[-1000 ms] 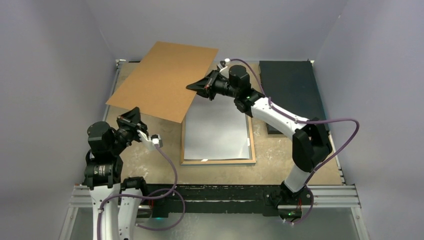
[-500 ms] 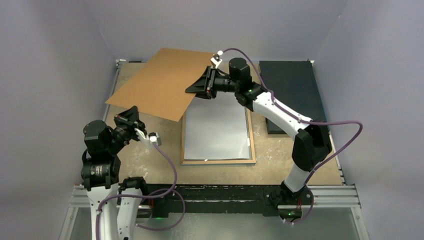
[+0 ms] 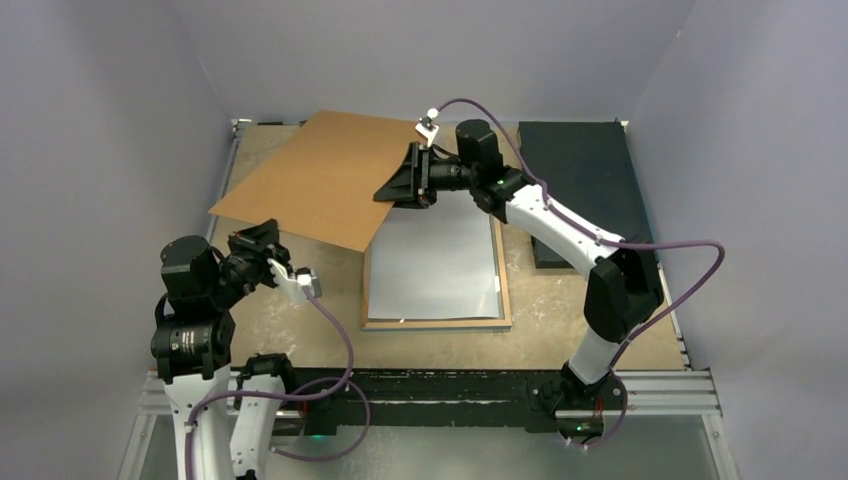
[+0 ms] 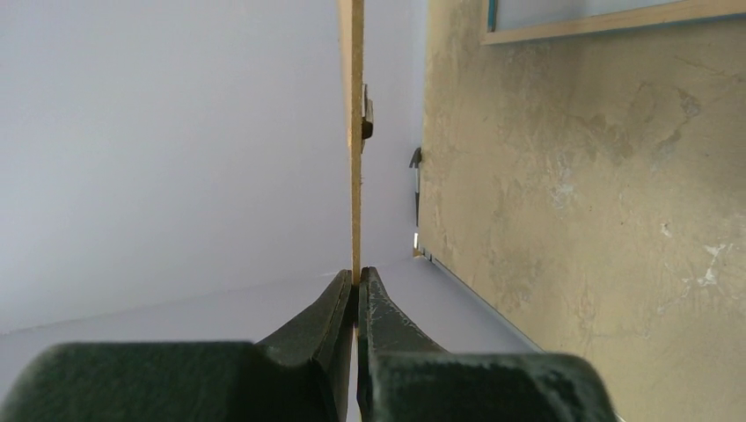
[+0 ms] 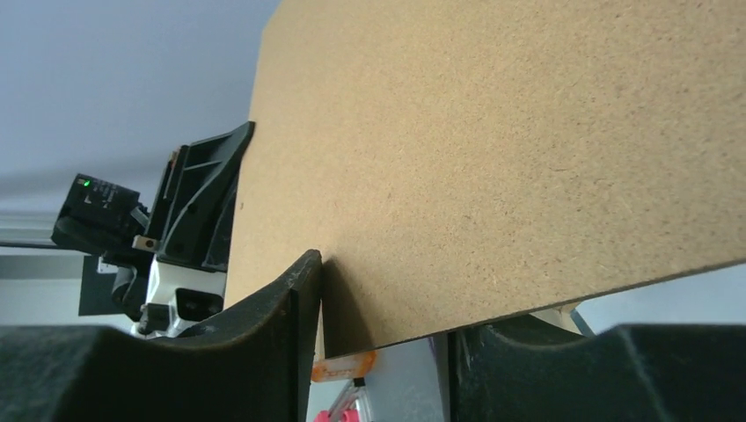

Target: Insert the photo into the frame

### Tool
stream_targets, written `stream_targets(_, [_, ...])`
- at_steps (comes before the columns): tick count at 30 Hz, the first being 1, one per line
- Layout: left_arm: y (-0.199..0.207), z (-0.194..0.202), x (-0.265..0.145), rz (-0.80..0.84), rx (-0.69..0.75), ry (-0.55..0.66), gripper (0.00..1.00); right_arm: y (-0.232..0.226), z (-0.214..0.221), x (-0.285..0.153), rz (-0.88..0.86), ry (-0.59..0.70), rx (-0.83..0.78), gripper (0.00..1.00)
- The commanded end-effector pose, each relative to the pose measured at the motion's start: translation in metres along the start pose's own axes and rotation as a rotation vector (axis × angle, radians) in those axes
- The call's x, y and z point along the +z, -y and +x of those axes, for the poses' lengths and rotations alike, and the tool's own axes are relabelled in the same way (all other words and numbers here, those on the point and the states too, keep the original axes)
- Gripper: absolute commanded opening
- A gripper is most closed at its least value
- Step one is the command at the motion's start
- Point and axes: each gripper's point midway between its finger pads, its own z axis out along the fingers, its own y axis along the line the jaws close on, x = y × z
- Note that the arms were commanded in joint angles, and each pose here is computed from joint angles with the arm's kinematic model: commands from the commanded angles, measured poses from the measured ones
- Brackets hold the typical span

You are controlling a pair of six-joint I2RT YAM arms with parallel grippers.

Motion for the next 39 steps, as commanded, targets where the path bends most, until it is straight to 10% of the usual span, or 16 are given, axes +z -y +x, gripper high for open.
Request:
stream_targets(1, [-0.034, -0.019, -0.009, -0.090, 0.088, 0.064, 0.00, -0.002, 0.042, -0.002, -0.071, -0.167, -0.118, 0.50])
stream_targets(39, [-0.087, -0.013, -0.011, -0.212, -0.012, 0.044, 0.00, 0.015, 0.058, -0.061, -0.072, -0.127, -0.333, 0.94])
